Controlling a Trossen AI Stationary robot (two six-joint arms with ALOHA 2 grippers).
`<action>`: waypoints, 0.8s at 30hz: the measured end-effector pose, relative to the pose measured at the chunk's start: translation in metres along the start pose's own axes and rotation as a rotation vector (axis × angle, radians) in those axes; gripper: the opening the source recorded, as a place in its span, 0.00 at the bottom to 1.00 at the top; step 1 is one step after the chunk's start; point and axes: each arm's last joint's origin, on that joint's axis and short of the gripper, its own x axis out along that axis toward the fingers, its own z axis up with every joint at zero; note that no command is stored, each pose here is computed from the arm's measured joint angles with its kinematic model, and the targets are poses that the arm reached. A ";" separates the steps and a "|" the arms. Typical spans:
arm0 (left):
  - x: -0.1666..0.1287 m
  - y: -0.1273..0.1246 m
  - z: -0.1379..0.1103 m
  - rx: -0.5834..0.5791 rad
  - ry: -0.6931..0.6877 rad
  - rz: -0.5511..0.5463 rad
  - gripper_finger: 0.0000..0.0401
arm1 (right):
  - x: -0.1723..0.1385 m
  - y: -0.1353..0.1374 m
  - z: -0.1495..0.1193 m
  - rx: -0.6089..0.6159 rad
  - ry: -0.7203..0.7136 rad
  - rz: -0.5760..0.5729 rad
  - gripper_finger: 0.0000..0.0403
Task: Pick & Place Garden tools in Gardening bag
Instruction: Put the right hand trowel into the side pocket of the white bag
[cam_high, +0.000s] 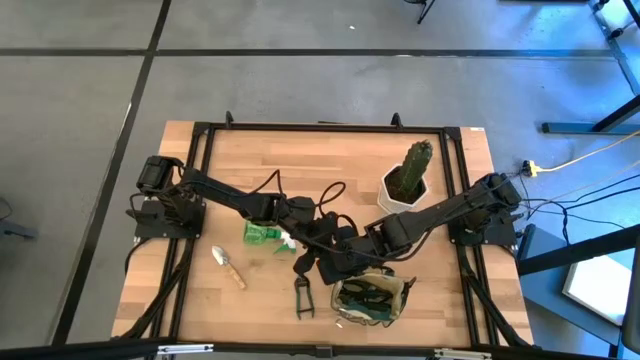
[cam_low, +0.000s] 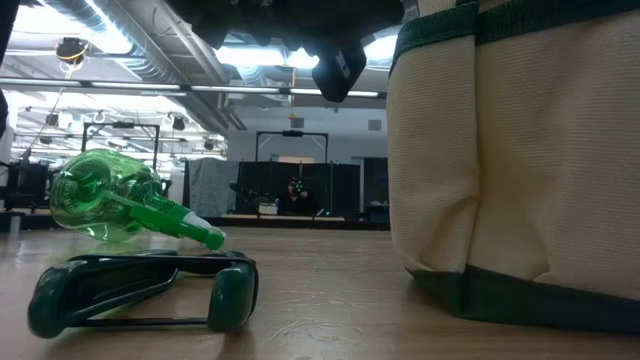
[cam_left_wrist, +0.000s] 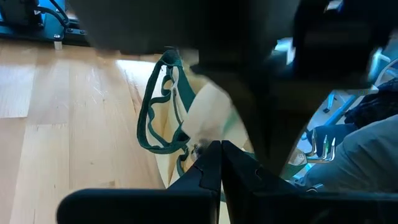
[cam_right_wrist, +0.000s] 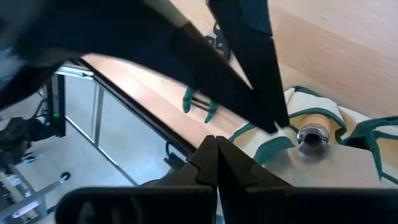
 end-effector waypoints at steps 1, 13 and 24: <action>0.000 0.000 0.000 0.000 0.000 0.000 0.00 | 0.002 0.000 0.000 -0.001 0.000 -0.001 0.00; -0.001 -0.002 0.001 -0.020 -0.004 -0.007 0.00 | 0.003 0.008 -0.004 -0.049 -0.030 0.084 0.00; -0.022 0.004 0.019 -0.013 -0.058 0.044 0.00 | -0.053 0.006 -0.011 -0.039 -0.221 0.160 0.00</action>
